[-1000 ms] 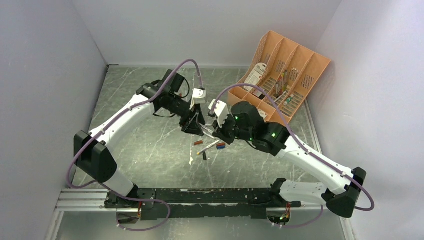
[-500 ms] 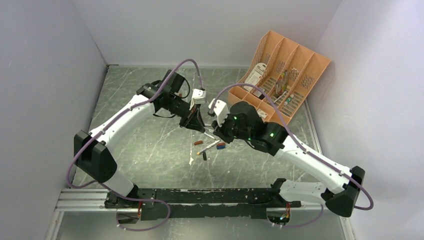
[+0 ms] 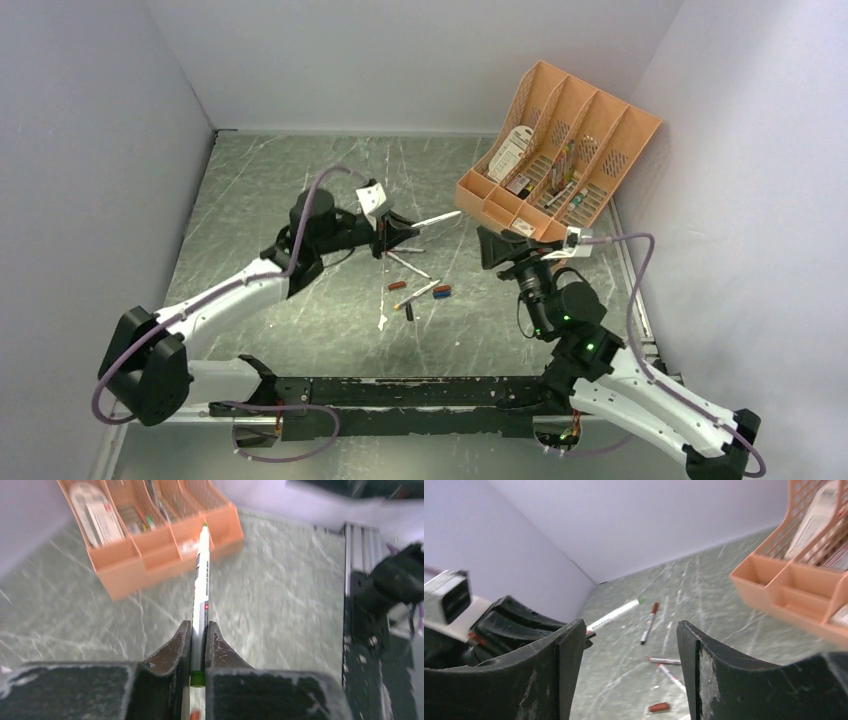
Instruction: Insert the pens into the pen caps
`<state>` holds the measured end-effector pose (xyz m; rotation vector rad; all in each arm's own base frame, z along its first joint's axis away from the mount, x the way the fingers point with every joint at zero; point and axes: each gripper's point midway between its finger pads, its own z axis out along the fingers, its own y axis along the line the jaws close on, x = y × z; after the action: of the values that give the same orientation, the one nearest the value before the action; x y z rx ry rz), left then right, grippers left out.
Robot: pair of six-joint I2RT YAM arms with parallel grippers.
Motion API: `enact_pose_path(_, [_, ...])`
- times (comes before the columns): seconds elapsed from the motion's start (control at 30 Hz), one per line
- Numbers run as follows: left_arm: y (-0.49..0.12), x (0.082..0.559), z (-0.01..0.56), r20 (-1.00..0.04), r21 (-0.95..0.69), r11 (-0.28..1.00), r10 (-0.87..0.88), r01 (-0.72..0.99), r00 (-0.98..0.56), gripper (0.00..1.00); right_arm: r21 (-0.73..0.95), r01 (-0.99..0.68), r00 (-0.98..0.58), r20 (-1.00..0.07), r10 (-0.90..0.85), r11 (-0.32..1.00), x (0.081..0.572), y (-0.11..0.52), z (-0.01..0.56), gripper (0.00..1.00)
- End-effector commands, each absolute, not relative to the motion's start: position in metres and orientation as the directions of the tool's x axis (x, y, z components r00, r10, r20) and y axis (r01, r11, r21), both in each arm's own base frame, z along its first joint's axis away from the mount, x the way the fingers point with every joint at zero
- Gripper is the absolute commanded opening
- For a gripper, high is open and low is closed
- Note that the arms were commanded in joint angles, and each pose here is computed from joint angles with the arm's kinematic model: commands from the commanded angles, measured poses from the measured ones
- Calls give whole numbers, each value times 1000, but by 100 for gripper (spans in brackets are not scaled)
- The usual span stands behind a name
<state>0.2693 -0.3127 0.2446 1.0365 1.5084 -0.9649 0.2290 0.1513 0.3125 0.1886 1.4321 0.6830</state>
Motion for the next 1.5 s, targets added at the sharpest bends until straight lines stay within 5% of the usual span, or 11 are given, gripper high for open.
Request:
enact_pose_path(0.0, [-311, 276, 352, -936, 66, 490, -271, 869, 224, 7, 763, -388, -34, -573, 819, 518, 230, 166, 339, 68])
enact_pose_path(0.2, [-320, 252, 371, -886, 97, 516, -346, 851, 310, 7, 711, -560, -127, -580, 805, 424, 221, 212, 382, 86])
enact_pose_path(0.6, [-322, 230, 378, -867, 123, 489, -370, 864, 333, 7, 665, -645, -133, -584, 801, 377, 235, 250, 421, 76])
enact_pose_path(0.83, [-319, 217, 387, -857, 150, 460, -382, 875, 347, 7, 662, -646, -151, -599, 786, 380, 247, 261, 421, 49])
enact_pose_path(0.9, [-318, 219, 383, -863, 152, 469, -366, 870, 348, 7, 662, -646, -159, -603, 782, 379, 250, 262, 418, 17])
enact_pose_path(0.97, [-318, 222, 378, -874, 151, 480, -343, 864, 343, 7, 660, -648, -165, -609, 776, 380, 252, 264, 416, 0])
enact_pose_path(1.03, [-323, 225, 372, -905, 131, 467, -305, 875, 298, 14, 647, -650, -163, -632, 758, 399, 255, 266, 411, 0])
enact_pose_path(1.13, [-334, 227, 365, -951, 83, 419, -238, 904, 198, 42, 591, -664, -163, -713, 682, 459, 259, 277, 400, 0])
enact_pose_path(1.23, [-341, 222, 366, -964, 72, 345, -218, 936, 155, 56, 506, -692, -160, -803, 574, 515, 261, 291, 393, 0])
enact_pose_path(1.37, [-345, 230, 364, -974, 45, 330, -194, 943, 115, 55, 432, -751, -146, -846, 513, 499, 252, 300, 396, 0])
enact_pose_path(1.47, [-343, 240, 362, -977, 9, 351, -198, 936, 84, 38, 395, -773, -139, -869, 475, 496, 247, 303, 396, 0])
